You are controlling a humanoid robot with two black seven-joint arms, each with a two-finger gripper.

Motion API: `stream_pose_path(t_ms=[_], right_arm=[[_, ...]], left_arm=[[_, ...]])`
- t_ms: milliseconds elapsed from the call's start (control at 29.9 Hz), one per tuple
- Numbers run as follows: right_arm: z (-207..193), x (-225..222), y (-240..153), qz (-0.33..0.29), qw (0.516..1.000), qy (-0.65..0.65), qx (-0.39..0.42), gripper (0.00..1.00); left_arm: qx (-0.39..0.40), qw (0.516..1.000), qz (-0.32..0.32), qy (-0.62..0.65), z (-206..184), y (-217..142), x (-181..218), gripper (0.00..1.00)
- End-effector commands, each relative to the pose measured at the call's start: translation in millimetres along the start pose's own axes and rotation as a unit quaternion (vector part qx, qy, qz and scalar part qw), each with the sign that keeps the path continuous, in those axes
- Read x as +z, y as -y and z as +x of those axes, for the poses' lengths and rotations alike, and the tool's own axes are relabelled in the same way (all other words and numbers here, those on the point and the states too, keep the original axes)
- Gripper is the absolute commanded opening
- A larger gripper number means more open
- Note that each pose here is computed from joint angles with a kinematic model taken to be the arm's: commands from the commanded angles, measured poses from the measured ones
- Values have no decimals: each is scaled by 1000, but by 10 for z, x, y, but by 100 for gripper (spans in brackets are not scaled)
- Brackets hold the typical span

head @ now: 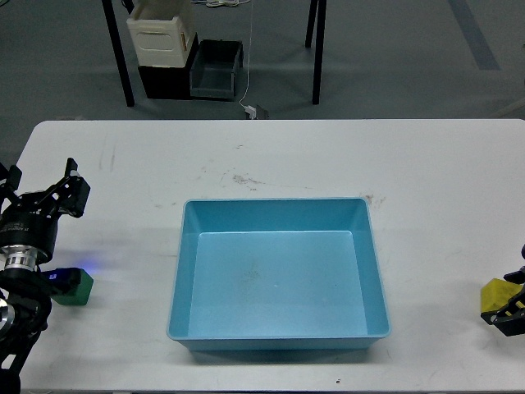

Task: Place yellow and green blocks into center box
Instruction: 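Grasp the yellow cube with the right gripper and lift it, then carry the yellow cube into the blue box and release it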

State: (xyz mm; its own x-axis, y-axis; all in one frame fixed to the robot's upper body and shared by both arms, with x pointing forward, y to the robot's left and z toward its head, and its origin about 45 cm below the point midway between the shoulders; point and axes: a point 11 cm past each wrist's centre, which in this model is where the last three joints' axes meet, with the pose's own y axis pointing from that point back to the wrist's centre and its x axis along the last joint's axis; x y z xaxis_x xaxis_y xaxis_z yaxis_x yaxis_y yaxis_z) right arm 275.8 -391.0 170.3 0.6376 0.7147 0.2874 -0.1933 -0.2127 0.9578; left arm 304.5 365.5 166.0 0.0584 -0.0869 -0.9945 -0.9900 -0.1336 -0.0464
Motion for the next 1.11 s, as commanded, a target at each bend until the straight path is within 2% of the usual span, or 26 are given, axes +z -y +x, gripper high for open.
stream_pose_path(t_ms=[0, 67, 201, 268, 402, 569, 636, 871, 1005, 1072], right_arm=[[-28, 16, -32, -3, 1000, 2, -1, 84], [-37, 18, -33, -4, 1000, 3, -2, 78], [-36, 36, -37, -6, 1000, 4, -3, 59], [-38, 41, -38, -7, 1000, 5, -3, 55], [-54, 24, -20, -4, 1000, 6, -8, 31], [53, 81, -89, -14, 1000, 0, 8, 12], [243, 153, -197, -28, 999, -10, 33, 9], [1302, 399, -1012, -105, 978, -77, 160, 7], [1820, 157, -1409, -105, 962, -132, 217, 7], [2068, -178, -1423, -66, 955, -167, 237, 7]], left_arm=[[-2, 1000, 1, 0, -15, 18, -11, 100], [-2, 1000, 1, 0, -18, 19, -7, 100], [-5, 1000, -1, 0, -32, 28, 3, 100], [-5, 1000, -1, 0, -32, 28, 3, 100], [-4, 1000, -1, -1, -31, 28, 4, 100], [-6, 1000, -3, -1, -40, 31, 16, 100], [-7, 1000, -3, -1, -47, 37, 17, 100], [-10, 1000, -1, -1, -73, 65, 3, 100], [-9, 1000, -1, 2, -68, 72, 15, 100], [-8, 1000, 0, 3, -66, 94, 8, 100]])
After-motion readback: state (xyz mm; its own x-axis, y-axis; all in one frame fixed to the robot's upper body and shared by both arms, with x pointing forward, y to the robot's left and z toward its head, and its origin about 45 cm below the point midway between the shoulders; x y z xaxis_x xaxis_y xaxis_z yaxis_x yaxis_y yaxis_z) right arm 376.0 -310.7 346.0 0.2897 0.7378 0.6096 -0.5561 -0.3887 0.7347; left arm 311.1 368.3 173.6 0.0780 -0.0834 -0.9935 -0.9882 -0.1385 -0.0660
